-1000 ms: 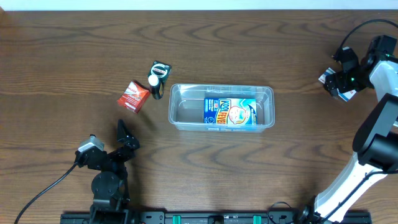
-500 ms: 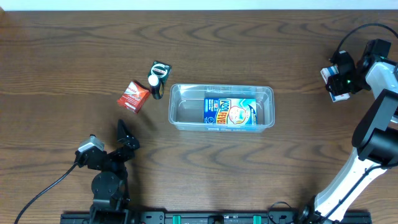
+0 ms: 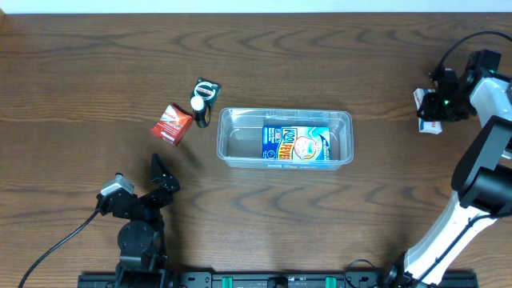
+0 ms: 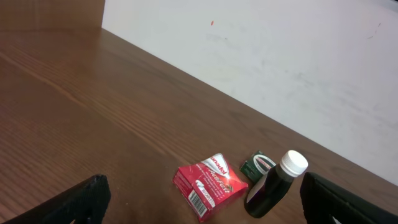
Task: Pack container
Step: 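Grasp the white Panadol box with the right gripper and lift, then carry the white box into the container beside the blue box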
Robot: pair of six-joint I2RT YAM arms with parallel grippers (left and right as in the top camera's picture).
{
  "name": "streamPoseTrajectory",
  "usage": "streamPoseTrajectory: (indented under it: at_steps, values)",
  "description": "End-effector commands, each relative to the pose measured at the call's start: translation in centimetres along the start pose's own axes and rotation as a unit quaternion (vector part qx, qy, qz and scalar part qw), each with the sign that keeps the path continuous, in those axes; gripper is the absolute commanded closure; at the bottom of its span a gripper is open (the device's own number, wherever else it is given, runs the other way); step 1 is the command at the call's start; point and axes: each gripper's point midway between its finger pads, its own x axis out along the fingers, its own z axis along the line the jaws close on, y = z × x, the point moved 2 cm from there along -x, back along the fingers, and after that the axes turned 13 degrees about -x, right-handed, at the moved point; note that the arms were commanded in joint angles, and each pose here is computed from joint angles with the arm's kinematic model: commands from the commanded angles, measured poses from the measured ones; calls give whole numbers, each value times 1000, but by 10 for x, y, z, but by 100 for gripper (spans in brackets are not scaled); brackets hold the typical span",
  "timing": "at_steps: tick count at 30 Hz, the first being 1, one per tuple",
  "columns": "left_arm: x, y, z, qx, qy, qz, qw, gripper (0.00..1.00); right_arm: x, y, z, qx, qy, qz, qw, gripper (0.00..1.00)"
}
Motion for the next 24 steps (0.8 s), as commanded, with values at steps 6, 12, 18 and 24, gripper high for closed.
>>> streamPoseTrajectory:
  at_steps: [6, 12, 18, 24]
  values:
    - [1, 10, 13, 17, -23, 9, 1000, 2, -130, -82, 74, -106, 35, -143, 983, 62]
    - [1, 9, 13, 17, -23, 9, 1000, 2, -194, -95, 171, -285, 34, -192, 938, 59]
    - [1, 9, 13, 17, -23, 9, 1000, 2, -210, -75, 258, -486, 5, -177, 856, 50]
    - [1, 10, 13, 17, -23, 9, 1000, 2, -196, -49, 310, -577, -41, -139, 804, 55]
